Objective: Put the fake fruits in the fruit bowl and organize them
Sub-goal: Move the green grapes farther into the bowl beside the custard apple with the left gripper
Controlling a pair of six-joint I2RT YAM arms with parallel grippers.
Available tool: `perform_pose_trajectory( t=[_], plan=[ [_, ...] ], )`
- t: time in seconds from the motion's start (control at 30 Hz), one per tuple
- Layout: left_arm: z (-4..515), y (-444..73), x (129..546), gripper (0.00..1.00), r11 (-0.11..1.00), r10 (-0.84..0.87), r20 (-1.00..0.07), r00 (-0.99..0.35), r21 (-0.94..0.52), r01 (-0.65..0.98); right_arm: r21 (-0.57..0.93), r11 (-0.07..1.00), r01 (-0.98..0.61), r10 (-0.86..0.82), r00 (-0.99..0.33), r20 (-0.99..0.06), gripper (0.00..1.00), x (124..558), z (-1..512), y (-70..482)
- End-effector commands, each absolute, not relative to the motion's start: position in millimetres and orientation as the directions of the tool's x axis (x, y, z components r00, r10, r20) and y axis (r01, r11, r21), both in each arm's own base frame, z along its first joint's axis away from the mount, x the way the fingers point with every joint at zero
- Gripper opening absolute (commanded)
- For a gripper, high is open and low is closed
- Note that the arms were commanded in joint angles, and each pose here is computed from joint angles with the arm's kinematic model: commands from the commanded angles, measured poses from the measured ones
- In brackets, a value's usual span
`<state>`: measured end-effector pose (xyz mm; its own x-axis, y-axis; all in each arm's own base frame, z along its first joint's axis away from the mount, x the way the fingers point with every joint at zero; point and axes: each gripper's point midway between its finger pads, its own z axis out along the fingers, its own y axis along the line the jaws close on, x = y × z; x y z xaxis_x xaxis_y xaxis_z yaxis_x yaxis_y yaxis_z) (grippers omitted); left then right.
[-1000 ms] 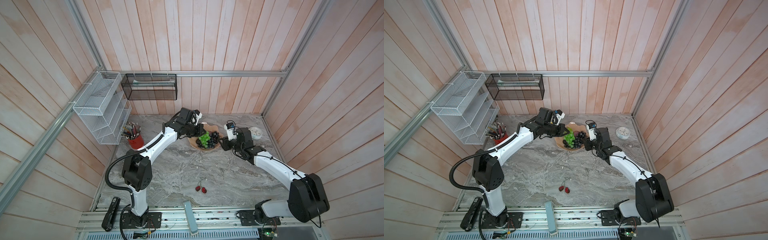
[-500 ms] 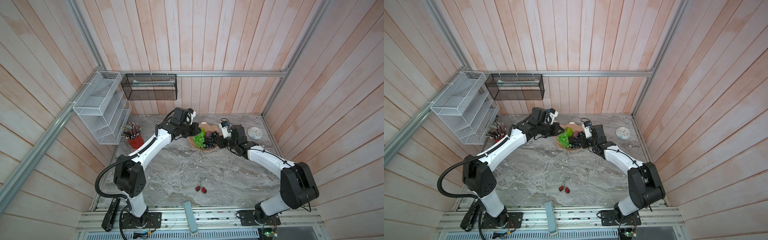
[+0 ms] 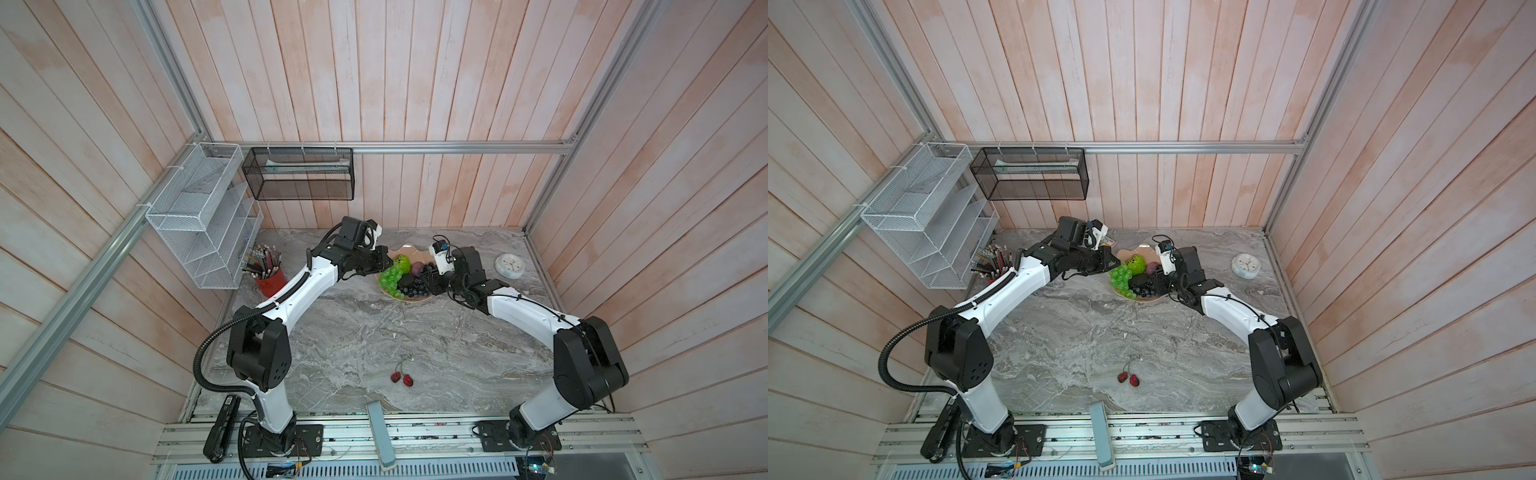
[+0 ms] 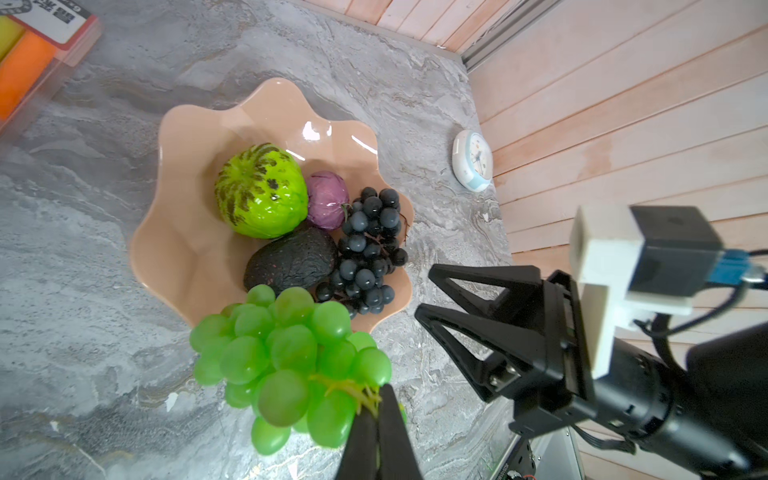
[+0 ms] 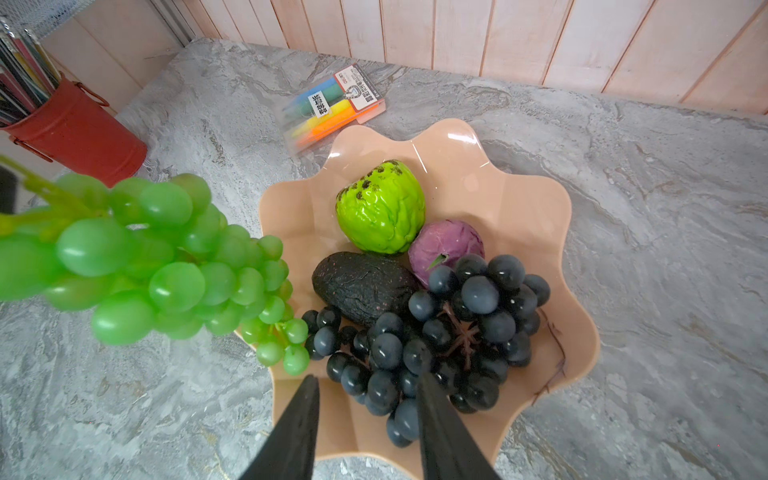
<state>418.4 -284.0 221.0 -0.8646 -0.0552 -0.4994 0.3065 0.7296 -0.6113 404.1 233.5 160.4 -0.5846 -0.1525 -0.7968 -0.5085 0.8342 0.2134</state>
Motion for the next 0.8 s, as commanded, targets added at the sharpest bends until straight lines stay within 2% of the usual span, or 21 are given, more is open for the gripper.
perform_pose_trajectory(
  t=[0.0, 0.47, 0.77],
  plan=[
    [212, -280, 432, 0.0, 0.731, -0.064, -0.507, -0.859, -0.61, 0.306, 0.205, 0.823, -0.529, -0.162, -0.566, -0.808, 0.4, 409, 162, 241],
    [185, -279, 486, 0.0, 0.742, -0.074, -0.489, -0.869, -0.609, 0.28, 0.209, 0.813, -0.544, -0.167, -0.561, -0.811, 0.4, 398, 166, 242],
    [169, -284, 506, 0.08, 0.737, -0.079, -0.486, -0.87, -0.616, 0.277, 0.222, 0.807, -0.547, -0.168, -0.574, -0.802, 0.4, 395, 160, 244]
  ],
)
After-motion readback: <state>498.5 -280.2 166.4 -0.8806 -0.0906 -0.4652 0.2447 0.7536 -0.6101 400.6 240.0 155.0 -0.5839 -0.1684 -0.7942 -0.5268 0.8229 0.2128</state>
